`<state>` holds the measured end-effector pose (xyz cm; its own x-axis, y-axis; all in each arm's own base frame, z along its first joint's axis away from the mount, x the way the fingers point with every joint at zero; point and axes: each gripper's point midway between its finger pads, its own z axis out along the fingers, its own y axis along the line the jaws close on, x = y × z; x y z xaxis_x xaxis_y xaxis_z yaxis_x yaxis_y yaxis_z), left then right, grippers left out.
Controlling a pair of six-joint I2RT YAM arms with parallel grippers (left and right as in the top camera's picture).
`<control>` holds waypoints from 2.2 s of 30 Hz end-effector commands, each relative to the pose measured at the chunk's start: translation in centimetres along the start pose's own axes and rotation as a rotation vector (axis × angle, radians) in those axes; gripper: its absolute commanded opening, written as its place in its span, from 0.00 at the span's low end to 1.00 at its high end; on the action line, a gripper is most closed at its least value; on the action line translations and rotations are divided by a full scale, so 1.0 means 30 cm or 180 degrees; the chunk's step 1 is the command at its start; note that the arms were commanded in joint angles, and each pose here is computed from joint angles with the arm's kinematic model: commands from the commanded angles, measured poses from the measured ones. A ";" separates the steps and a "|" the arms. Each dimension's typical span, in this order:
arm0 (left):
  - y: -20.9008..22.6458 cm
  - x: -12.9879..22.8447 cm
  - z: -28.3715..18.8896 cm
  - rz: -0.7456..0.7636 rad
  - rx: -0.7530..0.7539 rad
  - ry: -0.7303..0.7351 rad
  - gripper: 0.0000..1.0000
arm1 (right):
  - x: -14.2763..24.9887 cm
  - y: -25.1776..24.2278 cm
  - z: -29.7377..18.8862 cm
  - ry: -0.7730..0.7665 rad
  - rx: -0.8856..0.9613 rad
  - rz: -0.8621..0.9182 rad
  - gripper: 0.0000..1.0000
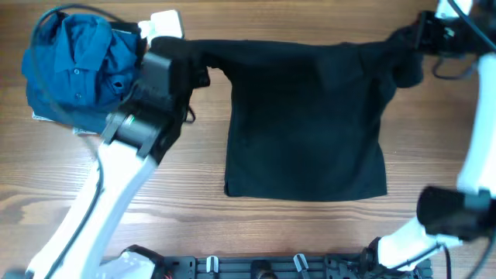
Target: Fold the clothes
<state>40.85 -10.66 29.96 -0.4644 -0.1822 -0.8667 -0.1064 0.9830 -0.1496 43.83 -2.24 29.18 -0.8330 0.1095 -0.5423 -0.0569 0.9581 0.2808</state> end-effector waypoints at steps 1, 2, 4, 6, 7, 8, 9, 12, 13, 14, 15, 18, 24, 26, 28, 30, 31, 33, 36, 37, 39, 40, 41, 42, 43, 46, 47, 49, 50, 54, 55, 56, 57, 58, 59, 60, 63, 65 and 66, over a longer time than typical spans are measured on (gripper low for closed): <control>0.087 0.021 0.163 -0.0157 -0.0412 0.0024 0.04 | -0.025 -0.053 0.215 0.0153 -0.0022 -0.0057 0.04; 0.091 0.032 0.204 -0.0165 -0.0440 0.0030 0.04 | -0.036 -0.062 0.274 0.0152 -0.0035 -0.0068 0.04; 0.100 0.057 0.285 -0.0184 -0.0490 0.0039 0.04 | -0.058 -0.078 0.411 0.0137 -0.0067 -0.0125 0.04; 0.105 0.080 0.365 -0.0210 -0.0519 0.0019 0.04 | -0.065 -0.083 0.514 0.0128 -0.0094 -0.0176 0.04; 0.108 0.089 0.399 -0.0226 -0.0528 -0.0002 0.04 | -0.067 -0.084 0.586 0.0121 -0.0116 -0.0211 0.04; 0.107 0.098 0.442 -0.0249 -0.0527 -0.0041 0.04 | -0.068 -0.082 0.637 0.0107 -0.0131 -0.0229 0.04; 0.105 0.103 0.473 -0.0270 -0.0520 -0.0083 0.04 | -0.066 -0.079 0.688 0.0102 -0.0146 -0.0227 0.04; 0.092 0.126 0.562 -0.0320 -0.0484 -0.0197 0.04 | -0.070 -0.057 0.816 0.0025 -0.0200 -0.0245 0.04; 0.088 0.136 0.588 -0.0332 -0.0472 -0.0226 0.04 | -0.070 -0.047 0.849 0.0001 -0.0217 -0.0275 0.04; 0.083 0.159 0.631 -0.0346 -0.0459 -0.0259 0.04 | -0.072 -0.030 0.893 -0.0041 -0.0222 -0.0328 0.04; 0.082 0.169 0.646 -0.0348 -0.0457 -0.0265 0.04 | -0.077 -0.024 0.908 -0.0072 -0.0193 -0.0335 0.05; 0.086 0.213 0.685 -0.0329 -0.0478 -0.0219 0.49 | -0.097 -0.024 0.917 -0.0152 -0.0041 -0.0281 0.80; 0.126 0.183 0.682 -0.0379 -0.0529 -0.0271 1.00 | -0.136 0.003 0.819 -0.0222 -0.0044 -0.0218 1.00; 0.125 0.157 0.665 -0.0362 -0.0493 -0.0295 1.00 | -0.138 0.016 0.763 -0.0196 -0.0042 -0.0195 1.00; 0.110 0.137 0.642 -0.0369 -0.0416 -0.0289 1.00 | -0.134 0.032 0.704 -0.0154 -0.0045 -0.0180 1.00; 0.081 0.113 0.604 -0.0366 -0.0254 -0.0238 1.00 | -0.105 0.052 0.624 -0.0024 -0.0036 -0.0129 1.00; 0.071 0.110 0.591 -0.0361 -0.0194 -0.0201 1.00 | -0.091 0.059 0.597 0.0031 -0.0032 -0.0112 1.00; 0.045 0.108 0.553 -0.0344 -0.0032 -0.0082 1.00 | -0.044 0.073 0.530 0.0212 -0.0017 -0.0062 1.00; 0.006 0.132 0.495 -0.0307 0.0214 0.0182 1.00 | 0.049 0.085 0.464 0.0559 -0.0003 0.0035 1.00; -0.002 0.145 0.479 -0.0296 0.0272 0.0270 1.00 | 0.092 0.084 0.455 0.0726 0.0010 0.0078 1.00; -0.007 0.168 0.457 -0.0277 0.0318 0.0411 1.00 | 0.173 0.081 0.436 0.1046 0.0038 0.0183 1.00; -0.004 0.181 0.448 -0.0267 0.0316 0.0478 1.00 | 0.220 0.077 0.433 0.1224 0.0062 0.0281 1.00; 0.003 0.196 0.440 -0.0255 0.0291 0.0547 1.00 | 0.262 0.073 0.433 0.1370 0.0097 0.0433 1.00; 0.008 0.208 0.437 -0.0244 0.0271 0.0594 1.00 | 0.296 0.070 0.435 0.1484 0.0138 0.0587 1.00; 0.011 0.217 0.434 -0.0237 0.0257 0.0632 1.00 | 0.324 0.068 0.441 0.1570 0.0164 0.0664 1.00; 0.017 0.220 0.435 -0.0237 0.0243 0.0644 1.00 | 0.399 0.036 0.488 0.1725 0.0361 0.0910 1.00; 0.022 0.217 0.436 -0.0245 0.0236 0.0638 1.00 | 0.432 0.024 0.508 0.1782 0.0422 0.1028 1.00; 0.036 0.213 0.439 -0.0262 0.0212 0.0632 1.00 | 0.504 0.006 0.548 0.1908 0.0490 0.1210 0.97; 0.044 0.211 0.441 -0.0270 0.0199 0.0630 1.00 | 0.541 -0.004 0.569 0.1961 0.0525 0.1293 0.96; 0.068 0.213 0.444 -0.0287 0.0154 0.0652 1.00 | 0.674 -0.034 0.627 0.2143 0.0622 0.1482 0.94; 0.072 0.213 0.444 -0.0289 0.0148 0.0654 1.00 | 0.706 -0.040 0.637 0.2184 0.0640 0.1512 0.92; 0.072 0.213 0.444 -0.0288 0.0147 0.0656 1.00 | 0.734 -0.048 0.646 0.2216 0.0674 0.1553 0.91; 0.072 0.215 0.444 -0.0287 0.0145 0.0662 1.00 | 0.761 -0.059 0.656 0.2234 0.0724 0.1587 0.89; 0.073 0.216 0.444 -0.0288 0.0143 0.0665 1.00 | 0.786 -0.069 0.668 0.2237 0.0768 0.1642 0.88; 0.073 0.217 0.444 -0.0287 0.0141 0.0671 1.00 | 0.813 -0.080 0.685 0.2221 0.0791 0.1718 0.87; 0.073 0.218 0.443 -0.0288 0.0140 0.0673 1.00 | 0.830 -0.088 0.699 0.2198 0.0803 0.1762 0.85; 0.073 0.218 0.443 -0.0288 0.0140 0.0673 1.00 | 0.874 -0.110 0.739 0.2113 0.0819 0.1823 0.79; 0.073 0.218 0.443 -0.0288 0.0140 0.0673 1.00 | 0.905 -0.146 0.756 0.2040 0.0945 0.1846 0.76; 0.073 0.218 0.443 -0.0287 0.0140 0.0674 1.00 | 0.916 -0.165 0.764 0.1997 0.0992 0.1838 0.76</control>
<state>49.16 -9.37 16.72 -0.6406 -0.2666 -0.7201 -0.1311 0.9620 -0.2395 36.62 3.29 -0.06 -0.8702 0.4768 0.1238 0.4926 0.8466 0.2018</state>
